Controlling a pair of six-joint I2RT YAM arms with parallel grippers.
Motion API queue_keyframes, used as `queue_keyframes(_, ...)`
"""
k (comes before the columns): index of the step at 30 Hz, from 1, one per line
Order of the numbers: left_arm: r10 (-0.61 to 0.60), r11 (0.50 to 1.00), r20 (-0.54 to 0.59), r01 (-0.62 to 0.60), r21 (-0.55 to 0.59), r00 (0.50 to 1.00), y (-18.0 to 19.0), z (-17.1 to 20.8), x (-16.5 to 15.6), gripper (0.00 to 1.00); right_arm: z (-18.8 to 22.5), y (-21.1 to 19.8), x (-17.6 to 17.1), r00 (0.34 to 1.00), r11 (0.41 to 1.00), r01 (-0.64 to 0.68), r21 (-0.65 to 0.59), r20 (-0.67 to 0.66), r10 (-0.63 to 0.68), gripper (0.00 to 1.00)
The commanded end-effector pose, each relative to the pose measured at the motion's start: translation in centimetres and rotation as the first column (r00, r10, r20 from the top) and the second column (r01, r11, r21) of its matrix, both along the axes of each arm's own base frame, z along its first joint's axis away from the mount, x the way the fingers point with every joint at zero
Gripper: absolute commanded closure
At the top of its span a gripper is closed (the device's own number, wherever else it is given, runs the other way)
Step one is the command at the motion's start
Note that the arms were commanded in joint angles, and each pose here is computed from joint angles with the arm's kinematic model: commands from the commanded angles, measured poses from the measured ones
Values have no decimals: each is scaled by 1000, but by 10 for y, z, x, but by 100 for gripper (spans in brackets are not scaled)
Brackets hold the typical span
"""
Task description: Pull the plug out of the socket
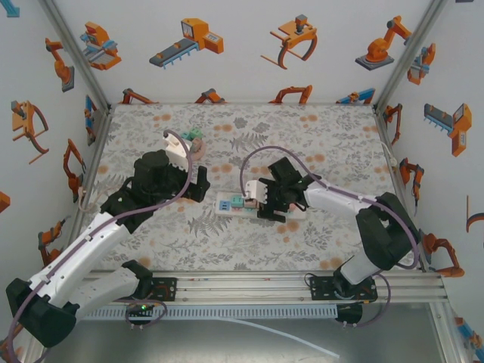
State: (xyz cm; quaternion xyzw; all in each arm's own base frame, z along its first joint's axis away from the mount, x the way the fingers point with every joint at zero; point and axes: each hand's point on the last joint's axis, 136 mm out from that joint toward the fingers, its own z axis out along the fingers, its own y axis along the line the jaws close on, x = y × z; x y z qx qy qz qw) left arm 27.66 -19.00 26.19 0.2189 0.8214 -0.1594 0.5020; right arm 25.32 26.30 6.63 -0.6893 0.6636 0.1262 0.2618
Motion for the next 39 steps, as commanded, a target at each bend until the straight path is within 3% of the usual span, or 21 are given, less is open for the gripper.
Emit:
queue_keyframes(1,34,999,4,-34,-22,999,4,10,5,3,9,26,2,996,995,-64,78,72,59,53)
queue_keyframes(8,45,999,-13,-45,-14,999,6,4,8,3,-12,40,-7,998,996,-53,78,32,50,42)
queue_keyframes(16,58,998,-23,-58,-8,998,8,0,12,3,5,43,-6,996,993,-52,110,75,44,1)
queue_keyframes(24,97,995,-37,-97,-12,995,14,-4,18,3,66,49,0,981,971,-55,234,195,9,1)
queue_keyframes(27,172,983,-84,-177,-56,982,21,-5,20,3,97,49,1,968,949,-48,311,248,-33,1)
queue_keyframes(32,362,904,-233,-401,-151,903,41,-26,21,3,134,28,7,937,916,5,400,318,-144,1)
queue_keyframes(36,509,789,-371,-594,-160,777,62,-54,16,3,140,-6,11,924,895,67,442,311,-222,1)
queue_keyframes(39,543,747,-443,-651,-132,713,65,-77,14,3,138,-29,11,920,879,119,462,281,-272,3)
